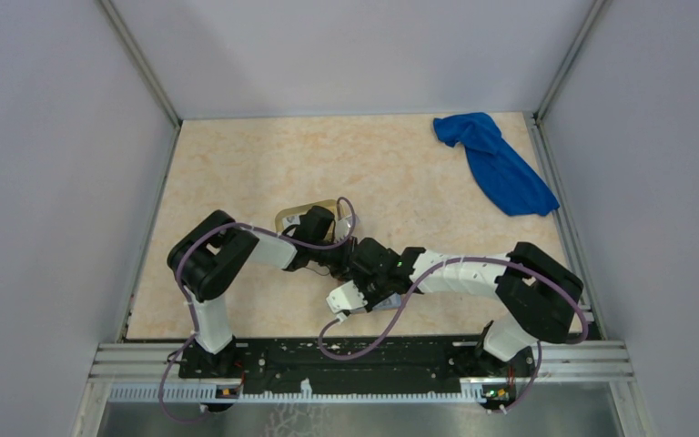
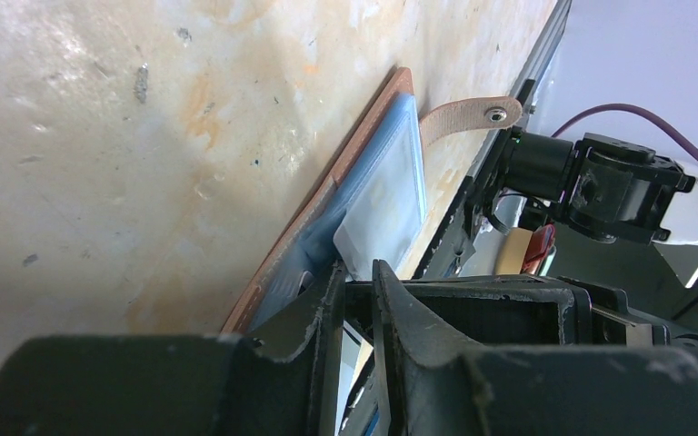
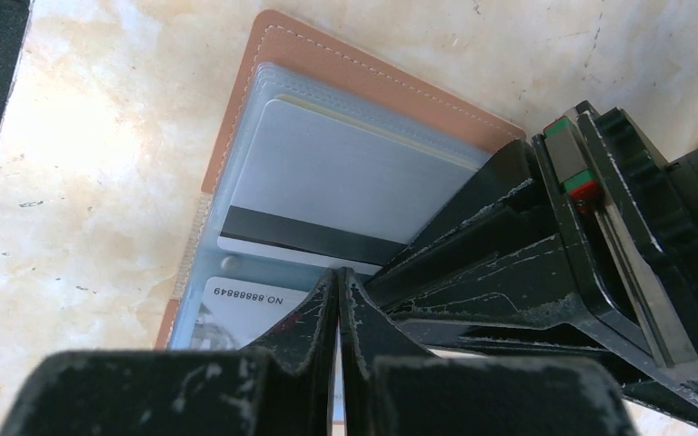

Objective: Put the credit cards into the card holder

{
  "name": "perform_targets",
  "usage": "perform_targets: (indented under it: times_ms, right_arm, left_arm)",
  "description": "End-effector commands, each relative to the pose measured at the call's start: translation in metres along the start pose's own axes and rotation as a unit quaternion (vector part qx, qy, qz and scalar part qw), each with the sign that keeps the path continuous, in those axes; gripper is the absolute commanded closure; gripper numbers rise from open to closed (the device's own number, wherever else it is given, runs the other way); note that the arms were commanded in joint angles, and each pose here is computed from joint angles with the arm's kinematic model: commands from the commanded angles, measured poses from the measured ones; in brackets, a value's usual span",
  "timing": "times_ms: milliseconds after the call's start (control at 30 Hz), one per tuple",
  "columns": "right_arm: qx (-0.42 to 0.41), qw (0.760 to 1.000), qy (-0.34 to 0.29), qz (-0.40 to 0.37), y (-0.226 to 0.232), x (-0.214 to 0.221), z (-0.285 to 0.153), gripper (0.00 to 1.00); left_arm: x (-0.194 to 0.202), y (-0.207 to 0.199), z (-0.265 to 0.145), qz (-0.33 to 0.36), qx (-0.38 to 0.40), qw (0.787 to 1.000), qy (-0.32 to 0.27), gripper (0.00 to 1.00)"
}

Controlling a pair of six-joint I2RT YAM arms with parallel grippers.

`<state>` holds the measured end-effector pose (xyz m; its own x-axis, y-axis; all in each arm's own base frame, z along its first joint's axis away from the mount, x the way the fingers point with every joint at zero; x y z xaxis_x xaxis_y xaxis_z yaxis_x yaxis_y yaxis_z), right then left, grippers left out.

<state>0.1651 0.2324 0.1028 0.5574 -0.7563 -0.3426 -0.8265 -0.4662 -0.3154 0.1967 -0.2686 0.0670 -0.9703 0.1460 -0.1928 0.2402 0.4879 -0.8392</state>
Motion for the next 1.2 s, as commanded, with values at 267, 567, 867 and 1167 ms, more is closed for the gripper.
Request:
perform_targets:
  times_ms: [267, 567, 867, 1167]
  right_arm:
    - [-0.038, 0.984, -0.169, 0.035, -0.006, -0.029, -0.043, 0.93]
    - [-0.071, 0.943, -0.31, 0.095, -0.009, -0.02, -0.087, 0.75]
    - [-0.044, 0.912, -0.293, 0.284, -0.014, 0.009, -0.111, 0.71]
    - [-0.052, 0.868, -0.244, 0.43, -0.002, 0.044, -0.089, 0.56]
  left_arm:
    - [0.006, -0.001, -0.015, 0.031, -0.049, 0.997, -0.054, 0.74]
    - [0.001, -0.044, -0.056, 0.154, 0.0, 0.972, -0.179, 0.74]
    - [0.026, -0.062, -0.11, 0.291, 0.005, 0.906, -0.306, 0.73]
    - [0.051, -0.042, -0.121, 0.265, 0.033, 0.881, -0.391, 0.02]
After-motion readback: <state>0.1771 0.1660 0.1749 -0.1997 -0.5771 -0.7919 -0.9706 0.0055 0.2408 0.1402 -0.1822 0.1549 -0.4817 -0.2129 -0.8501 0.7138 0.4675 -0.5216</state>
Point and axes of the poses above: each gripper's point midway between its finger pads, its own z axis out along the fingers, its own y axis along the line the jaws close on, x = y × z, the point moved 9 cm from there along -z, back along the fingers, and after that the axes turned 2 degrees about z, right-handed, at the moved point
